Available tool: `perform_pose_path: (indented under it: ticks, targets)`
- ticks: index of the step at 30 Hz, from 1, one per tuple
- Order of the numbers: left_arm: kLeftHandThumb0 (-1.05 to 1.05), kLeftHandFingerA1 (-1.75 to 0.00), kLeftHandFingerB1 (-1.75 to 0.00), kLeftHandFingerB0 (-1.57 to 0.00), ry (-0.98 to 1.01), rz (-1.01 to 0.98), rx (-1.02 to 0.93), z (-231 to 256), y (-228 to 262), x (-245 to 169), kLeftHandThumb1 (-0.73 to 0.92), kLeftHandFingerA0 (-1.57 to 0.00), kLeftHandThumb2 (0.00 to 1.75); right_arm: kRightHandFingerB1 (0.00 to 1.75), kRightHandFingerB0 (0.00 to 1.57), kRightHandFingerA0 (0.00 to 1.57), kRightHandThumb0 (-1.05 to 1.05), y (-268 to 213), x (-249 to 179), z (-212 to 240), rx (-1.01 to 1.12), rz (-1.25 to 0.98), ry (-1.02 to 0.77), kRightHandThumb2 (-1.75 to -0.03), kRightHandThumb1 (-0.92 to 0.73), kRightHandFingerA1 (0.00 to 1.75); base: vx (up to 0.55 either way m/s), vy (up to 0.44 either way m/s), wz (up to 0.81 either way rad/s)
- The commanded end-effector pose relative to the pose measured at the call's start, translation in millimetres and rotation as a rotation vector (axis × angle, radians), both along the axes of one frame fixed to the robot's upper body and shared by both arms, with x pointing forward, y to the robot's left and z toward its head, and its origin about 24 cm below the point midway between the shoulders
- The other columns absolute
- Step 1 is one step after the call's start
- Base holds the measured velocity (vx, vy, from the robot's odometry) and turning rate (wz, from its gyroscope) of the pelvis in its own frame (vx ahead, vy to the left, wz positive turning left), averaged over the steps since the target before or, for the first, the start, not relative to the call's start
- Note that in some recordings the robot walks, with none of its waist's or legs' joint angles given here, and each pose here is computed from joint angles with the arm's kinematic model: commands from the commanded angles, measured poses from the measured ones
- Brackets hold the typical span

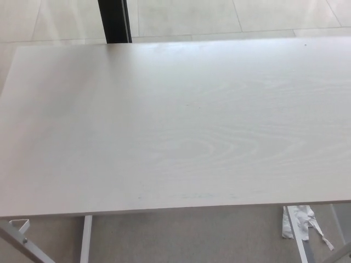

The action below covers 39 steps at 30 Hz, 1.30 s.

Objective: The robot uses its right hand to pick up a cube kept in the middle of the desk infront of it and hands it to a person

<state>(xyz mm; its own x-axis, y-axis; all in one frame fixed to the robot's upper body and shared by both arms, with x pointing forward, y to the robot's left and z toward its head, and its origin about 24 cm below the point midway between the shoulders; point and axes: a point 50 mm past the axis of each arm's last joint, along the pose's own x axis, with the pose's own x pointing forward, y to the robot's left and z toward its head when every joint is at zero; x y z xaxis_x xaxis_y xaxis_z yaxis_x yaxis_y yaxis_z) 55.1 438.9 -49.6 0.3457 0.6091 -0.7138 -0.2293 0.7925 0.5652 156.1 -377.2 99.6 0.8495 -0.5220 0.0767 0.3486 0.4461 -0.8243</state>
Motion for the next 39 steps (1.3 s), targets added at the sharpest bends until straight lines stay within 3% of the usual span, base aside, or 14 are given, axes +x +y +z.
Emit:
perform_pose_path:
  ticks: [1,6,7,11,13,14,15,19,21,26,35,37,38,39]
  targets:
    - [-0.69,-0.67,-0.47,-0.64,0.002,0.030,0.030,9.2,10.0,-9.1,0.74,-0.64,0.62,0.51,0.26,0.57,-0.46,-68.7,-120.6,-20.1,0.503,-0.702,-0.652,-0.79,-0.49,0.90,0.00,0.000,0.00]
    - [-0.67,-0.69,-0.46,-0.63,0.006,0.015,0.035,10.2,10.4,-6.4,0.75,-0.64,0.62,0.40,0.30,0.34,-0.38,-78.4,-95.9,-38.7,0.572,-0.789,-0.604,-0.59,-0.64,0.86,0.00,0.000,0.00]
    - [-0.66,-0.65,-0.46,-0.61,0.006,0.014,0.035,10.0,10.3,-6.0,0.75,-0.64,0.62,0.40,0.25,0.49,-0.41,-81.3,-90.1,-46.7,0.643,-0.809,-0.575,-0.60,-0.62,1.44,0.00,0.000,0.00]
    - [-0.68,-0.66,-0.46,-0.60,0.005,0.013,0.034,9.8,10.0,-5.7,0.74,-0.66,0.62,0.42,0.22,0.68,-0.36,-81.1,-77.7,-65.6,0.862,-0.870,-0.504,-0.60,-0.59,1.52,0.00,0.000,0.00]
    - [-0.67,-0.63,-0.46,-0.58,0.003,0.018,0.030,9.1,9.5,-6.7,0.75,-0.62,0.62,0.46,0.20,0.50,-0.31,-80.5,-77.2,-78.4,0.895,-0.882,-0.485,-0.58,-0.62,1.16,0.00,0.000,0.00]
    - [-0.68,-0.65,-0.47,-0.59,0.007,0.017,0.029,8.5,9.1,-7.3,0.74,-0.63,0.62,0.54,0.15,0.73,-0.29,-78.7,-78.5,-86.6,0.886,-0.897,-0.456,-0.88,-0.40,0.99,0.00,0.000,0.00]
    - [-0.68,-0.64,-0.47,-0.58,0.009,0.014,0.030,8.4,8.9,-7.4,0.75,-0.62,0.62,0.48,0.29,0.76,-0.31,-74.5,-80.5,-98.6,0.850,-0.911,-0.373,-0.57,-0.58,1.20,0.00,0.000,0.00]
    - [-0.68,-0.62,-0.46,-0.60,0.013,0.003,0.037,9.5,9.8,-7.5,0.75,-0.63,0.62,0.51,0.34,0.94,-0.27,-61.5,-88.4,-122.0,0.831,-0.877,-0.230,-0.60,-0.56,1.45,0.00,0.000,0.00]
    - [-0.67,-0.70,-0.48,-0.61,0.014,0.018,0.031,10.3,10.8,-7.6,0.75,-0.67,0.62,0.39,0.42,0.84,-0.38,-54.5,-98.5,-129.0,0.736,-0.753,-0.048,-0.56,-0.56,1.02,0.00,0.000,0.00]
    - [-0.65,-0.60,-0.46,-0.57,0.019,0.019,0.028,12.8,13.2,-8.4,0.75,-0.61,0.62,0.36,0.34,0.73,-0.39,-54.9,-102.3,-137.0,0.816,-0.720,-0.009,-0.56,-0.53,0.97,0.00,0.000,0.00]
    - [-0.67,-0.63,-0.46,-0.58,0.055,0.010,0.028,14.0,14.8,-9.5,0.75,-0.63,0.62,0.40,0.36,0.99,-0.42,-54.4,-106.7,-145.5,0.893,-0.670,0.094,-0.58,-0.49,1.65,0.00,0.000,0.00]
    - [-0.68,-0.62,-0.47,-0.56,0.068,-0.016,0.034,14.6,14.9,-8.6,0.75,-0.59,0.62,0.55,0.29,1.25,-0.41,-53.1,-106.4,-144.5,0.823,-0.590,0.172,-0.81,-0.36,1.40,0.00,0.000,0.00]
    - [-0.67,-0.62,-0.48,-0.56,0.072,-0.016,0.034,14.7,15.0,-8.6,0.74,-0.58,0.62,0.40,0.40,0.95,-0.41,-52.7,-106.8,-144.8,0.824,-0.584,0.171,-0.57,-0.51,1.56,0.00,0.000,0.00]
    - [-0.67,-0.62,-0.49,-0.56,0.075,-0.015,0.032,15.1,15.4,-8.1,0.72,-0.58,0.61,0.50,0.37,0.88,-0.49,-51.9,-106.1,-145.2,0.826,-0.568,0.171,-0.74,-0.41,1.23,0.00,0.000,0.00]
